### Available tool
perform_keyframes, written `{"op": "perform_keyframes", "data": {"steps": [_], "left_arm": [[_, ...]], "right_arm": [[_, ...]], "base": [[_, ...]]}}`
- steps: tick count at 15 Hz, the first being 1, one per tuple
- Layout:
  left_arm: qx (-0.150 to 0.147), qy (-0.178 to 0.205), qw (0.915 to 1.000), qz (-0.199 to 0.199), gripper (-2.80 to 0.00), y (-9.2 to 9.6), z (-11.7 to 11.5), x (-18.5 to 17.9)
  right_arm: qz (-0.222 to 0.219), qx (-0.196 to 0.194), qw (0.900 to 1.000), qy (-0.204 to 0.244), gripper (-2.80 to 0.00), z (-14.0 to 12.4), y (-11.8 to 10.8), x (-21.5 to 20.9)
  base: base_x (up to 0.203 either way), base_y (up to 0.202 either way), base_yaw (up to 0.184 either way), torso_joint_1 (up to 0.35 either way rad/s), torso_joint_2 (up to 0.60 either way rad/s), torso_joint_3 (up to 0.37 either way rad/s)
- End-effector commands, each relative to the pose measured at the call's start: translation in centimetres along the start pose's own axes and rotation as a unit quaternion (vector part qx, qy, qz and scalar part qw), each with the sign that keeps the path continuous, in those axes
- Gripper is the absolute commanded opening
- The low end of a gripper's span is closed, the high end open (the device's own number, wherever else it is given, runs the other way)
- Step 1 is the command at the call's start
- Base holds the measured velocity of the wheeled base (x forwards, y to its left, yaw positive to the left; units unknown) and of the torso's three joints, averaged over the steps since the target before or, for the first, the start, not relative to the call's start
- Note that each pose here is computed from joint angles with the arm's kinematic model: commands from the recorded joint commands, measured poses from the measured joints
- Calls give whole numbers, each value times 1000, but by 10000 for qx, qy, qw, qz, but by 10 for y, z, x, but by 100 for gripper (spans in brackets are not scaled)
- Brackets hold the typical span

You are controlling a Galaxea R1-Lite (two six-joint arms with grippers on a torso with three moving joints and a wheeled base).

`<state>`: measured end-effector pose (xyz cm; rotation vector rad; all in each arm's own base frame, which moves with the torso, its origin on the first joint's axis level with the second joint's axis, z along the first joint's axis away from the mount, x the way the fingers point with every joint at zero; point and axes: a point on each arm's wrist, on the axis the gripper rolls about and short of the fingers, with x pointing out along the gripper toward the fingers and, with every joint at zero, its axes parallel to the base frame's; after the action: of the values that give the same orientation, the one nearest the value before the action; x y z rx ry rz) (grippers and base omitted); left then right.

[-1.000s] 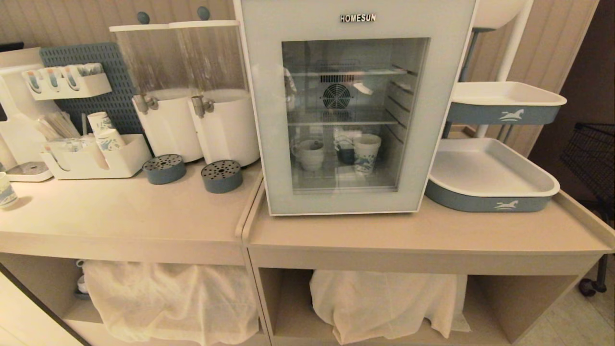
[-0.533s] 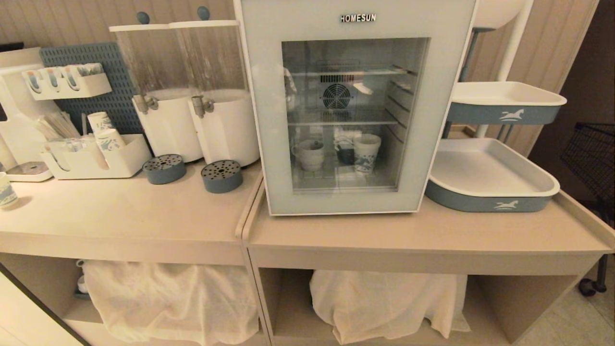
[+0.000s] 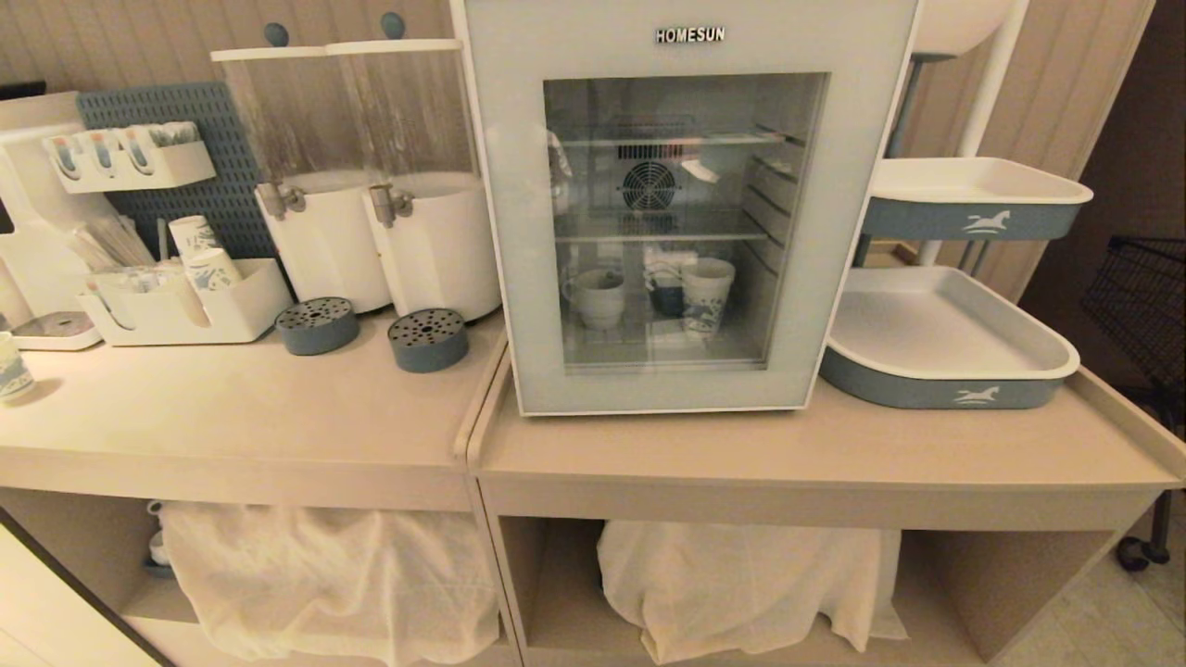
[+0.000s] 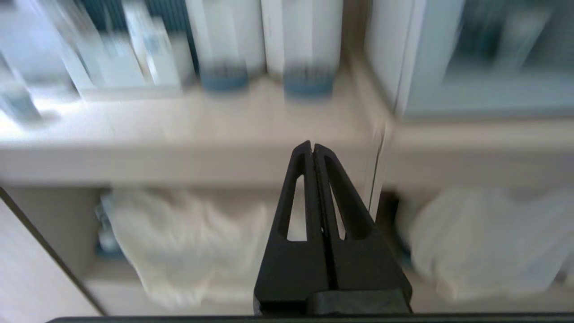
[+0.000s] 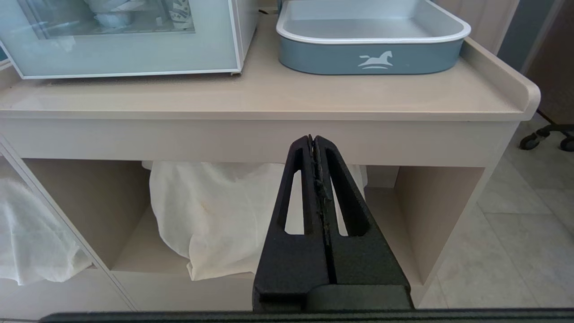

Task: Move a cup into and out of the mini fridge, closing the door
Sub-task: Open the freezer door

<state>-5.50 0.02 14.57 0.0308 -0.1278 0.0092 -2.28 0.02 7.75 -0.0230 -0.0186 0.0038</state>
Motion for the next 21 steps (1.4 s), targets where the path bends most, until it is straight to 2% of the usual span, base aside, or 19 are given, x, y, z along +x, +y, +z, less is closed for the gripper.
{"op": "perform_keyframes", "data": {"steps": [1,3,5,8,10,11,14,17,19,20,21], "left_arm": [[-9,-161,9999,1,-280,1,41,-11],[-65,-62,9999,48,-280,3,89,-4],[-158,141,9997,133,-280,5,133,21],[-222,553,9980,206,-280,6,183,86],[-243,740,9967,209,-280,6,205,133],[-250,821,9962,163,-280,6,211,153],[-289,1117,9927,-343,-280,5,210,216],[-363,1300,9830,-1243,-280,10,205,278],[-480,1372,9698,-1960,-280,15,199,318],[-555,1400,9577,-2452,-280,19,194,337],[-625,1407,9413,-3005,-280,23,188,353]], "right_arm": [[-3,0,10000,78,-280,-4,0,1],[4,0,10000,73,-280,-4,0,1],[5,-3,10000,74,-280,-4,0,1],[4,0,10000,71,-280,-4,0,1],[4,-5,10000,72,-280,-4,0,1],[5,-7,10000,72,-280,-4,0,1],[5,0,10000,77,-280,-4,0,1],[4,0,10000,70,-280,-4,0,1],[4,0,10000,70,-280,-4,0,1],[4,-7,10000,70,-280,-4,0,1],[5,-7,10000,74,-280,-4,0,1]], "base": [[0,0,0,0,0,0],[0,0,0,0,0,0],[0,0,0,0,0,0],[0,0,0,0,0,0],[0,0,0,0,0,0],[0,0,0,0,0,0],[0,0,0,0,0,0],[0,0,0,0,0,0],[0,0,0,0,0,0],[0,0,0,0,0,0],[0,0,0,0,0,0]]}}
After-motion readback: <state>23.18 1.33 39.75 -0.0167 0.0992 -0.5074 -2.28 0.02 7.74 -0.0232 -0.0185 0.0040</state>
